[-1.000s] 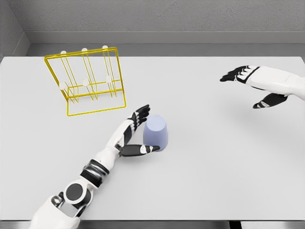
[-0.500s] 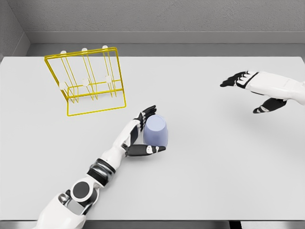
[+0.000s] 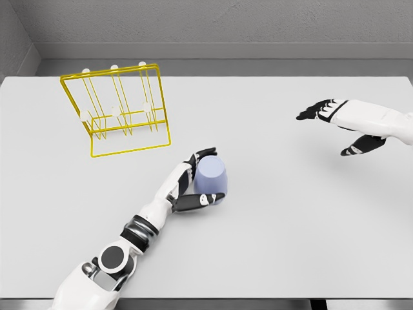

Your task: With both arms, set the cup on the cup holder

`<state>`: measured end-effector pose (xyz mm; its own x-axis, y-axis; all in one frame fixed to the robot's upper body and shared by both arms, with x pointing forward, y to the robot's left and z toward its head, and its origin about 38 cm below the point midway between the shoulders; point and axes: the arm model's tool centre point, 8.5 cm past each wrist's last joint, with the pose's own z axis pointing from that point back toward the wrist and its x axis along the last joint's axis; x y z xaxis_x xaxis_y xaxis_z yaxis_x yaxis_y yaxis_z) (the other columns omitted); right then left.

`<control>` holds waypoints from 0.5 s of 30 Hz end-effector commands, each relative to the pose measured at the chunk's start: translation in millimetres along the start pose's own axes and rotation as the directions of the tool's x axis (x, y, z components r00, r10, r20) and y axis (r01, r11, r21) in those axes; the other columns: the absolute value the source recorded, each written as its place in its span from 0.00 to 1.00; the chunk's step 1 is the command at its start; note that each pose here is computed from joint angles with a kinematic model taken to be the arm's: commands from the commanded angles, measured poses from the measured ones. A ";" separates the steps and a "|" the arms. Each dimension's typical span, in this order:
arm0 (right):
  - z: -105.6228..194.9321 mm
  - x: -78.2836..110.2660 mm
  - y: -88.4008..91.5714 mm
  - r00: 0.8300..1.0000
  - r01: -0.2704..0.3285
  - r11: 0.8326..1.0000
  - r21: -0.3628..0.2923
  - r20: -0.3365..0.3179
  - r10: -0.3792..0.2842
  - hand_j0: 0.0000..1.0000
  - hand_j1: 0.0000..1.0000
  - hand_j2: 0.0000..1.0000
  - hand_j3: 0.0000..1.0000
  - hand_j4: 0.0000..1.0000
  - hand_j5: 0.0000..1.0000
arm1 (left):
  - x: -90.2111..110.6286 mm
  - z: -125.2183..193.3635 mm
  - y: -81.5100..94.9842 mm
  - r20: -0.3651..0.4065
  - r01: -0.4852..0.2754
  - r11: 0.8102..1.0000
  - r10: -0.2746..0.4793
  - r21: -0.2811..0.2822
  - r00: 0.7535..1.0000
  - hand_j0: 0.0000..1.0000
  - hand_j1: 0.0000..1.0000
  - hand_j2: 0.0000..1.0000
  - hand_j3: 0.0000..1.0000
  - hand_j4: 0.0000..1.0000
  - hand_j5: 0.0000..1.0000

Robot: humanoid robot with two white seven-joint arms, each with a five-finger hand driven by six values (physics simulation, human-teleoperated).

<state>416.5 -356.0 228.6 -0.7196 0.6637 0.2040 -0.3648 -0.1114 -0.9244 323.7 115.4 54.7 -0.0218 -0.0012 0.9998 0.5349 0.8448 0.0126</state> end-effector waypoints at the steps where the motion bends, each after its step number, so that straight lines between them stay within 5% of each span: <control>1: 0.5 -0.2 -0.7 1.000 0.005 1.000 -0.004 0.000 -0.005 1.00 1.00 1.00 1.00 1.00 1.00 | 0.1 0.0 -0.3 0.001 -0.001 1.000 0.001 -0.002 1.000 0.75 0.75 0.75 0.75 0.75 0.75; 15: 0.0 0.1 4.7 1.000 0.009 1.000 0.023 0.000 -0.009 1.00 1.00 1.00 1.00 1.00 1.00 | 1.0 -0.1 0.4 0.004 -0.002 1.000 0.002 0.002 1.000 0.70 0.70 0.70 0.70 0.70 0.70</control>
<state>414.8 -356.2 223.9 -0.7183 0.6642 0.2070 -0.3807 -0.1263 -0.9160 323.9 115.6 55.4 -0.0231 0.0010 0.9997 0.5344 0.8452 0.0115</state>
